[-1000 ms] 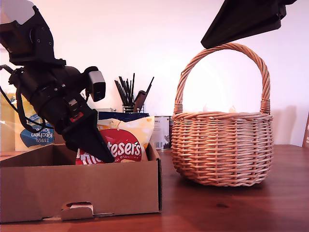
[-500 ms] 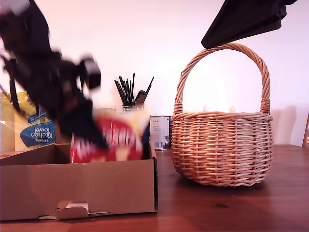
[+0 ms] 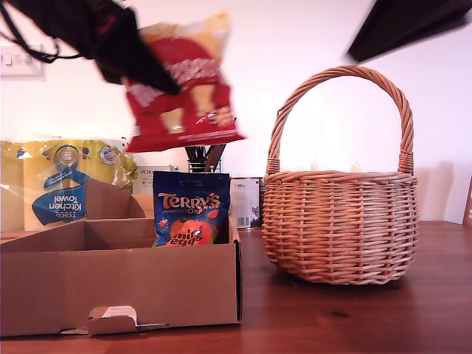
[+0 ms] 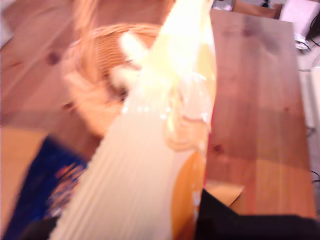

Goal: Move the bags of Easter eggs from the cardboard box on the left into the woven basket on the right side.

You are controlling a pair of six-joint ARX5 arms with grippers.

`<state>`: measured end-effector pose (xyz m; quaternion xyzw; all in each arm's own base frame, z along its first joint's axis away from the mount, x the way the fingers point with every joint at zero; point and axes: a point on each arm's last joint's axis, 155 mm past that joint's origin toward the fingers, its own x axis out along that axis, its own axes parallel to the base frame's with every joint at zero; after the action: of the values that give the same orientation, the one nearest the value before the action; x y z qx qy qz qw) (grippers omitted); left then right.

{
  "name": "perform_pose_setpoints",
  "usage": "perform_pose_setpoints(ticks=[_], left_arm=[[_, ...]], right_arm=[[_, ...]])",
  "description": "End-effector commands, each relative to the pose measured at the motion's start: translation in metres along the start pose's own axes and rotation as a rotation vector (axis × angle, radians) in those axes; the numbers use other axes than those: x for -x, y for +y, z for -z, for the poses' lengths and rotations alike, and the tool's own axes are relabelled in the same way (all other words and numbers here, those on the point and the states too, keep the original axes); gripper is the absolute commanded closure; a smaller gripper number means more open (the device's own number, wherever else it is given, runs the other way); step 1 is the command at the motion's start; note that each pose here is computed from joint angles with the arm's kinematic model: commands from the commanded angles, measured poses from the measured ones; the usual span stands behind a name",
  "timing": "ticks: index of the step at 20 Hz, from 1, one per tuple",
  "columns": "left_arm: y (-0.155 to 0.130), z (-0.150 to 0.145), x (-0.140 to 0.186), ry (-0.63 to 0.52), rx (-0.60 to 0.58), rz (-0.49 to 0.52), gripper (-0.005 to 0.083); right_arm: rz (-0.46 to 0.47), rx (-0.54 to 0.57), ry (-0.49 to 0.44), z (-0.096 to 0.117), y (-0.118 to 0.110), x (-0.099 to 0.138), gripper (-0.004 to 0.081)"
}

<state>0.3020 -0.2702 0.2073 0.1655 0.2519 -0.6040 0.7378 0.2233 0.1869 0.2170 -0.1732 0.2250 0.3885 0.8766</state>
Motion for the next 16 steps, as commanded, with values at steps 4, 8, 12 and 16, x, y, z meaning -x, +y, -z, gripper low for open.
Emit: perform_pose_setpoints(ticks=[4,8,12,16], left_arm=[[-0.012,-0.027,-0.035,0.004,-0.160,-0.082,0.0797],[-0.010,-0.076,-0.056,-0.106,-0.281,-0.215,0.0797],[0.005,-0.088,-0.096,-0.144,-0.344,-0.313,0.0797],[0.021,-0.081,-0.135,-0.140,-0.386,-0.389,0.0797]], right_arm=[[0.059,-0.013,0.009,0.009,-0.005,0.039,0.0783],[0.127,-0.018,0.033,0.026,-0.010,0.062,0.0783],[0.180,-0.017,0.027,0.032,-0.015,0.077,0.0783],[0.217,-0.015,0.034,0.037,-0.020,0.084,0.0783]])
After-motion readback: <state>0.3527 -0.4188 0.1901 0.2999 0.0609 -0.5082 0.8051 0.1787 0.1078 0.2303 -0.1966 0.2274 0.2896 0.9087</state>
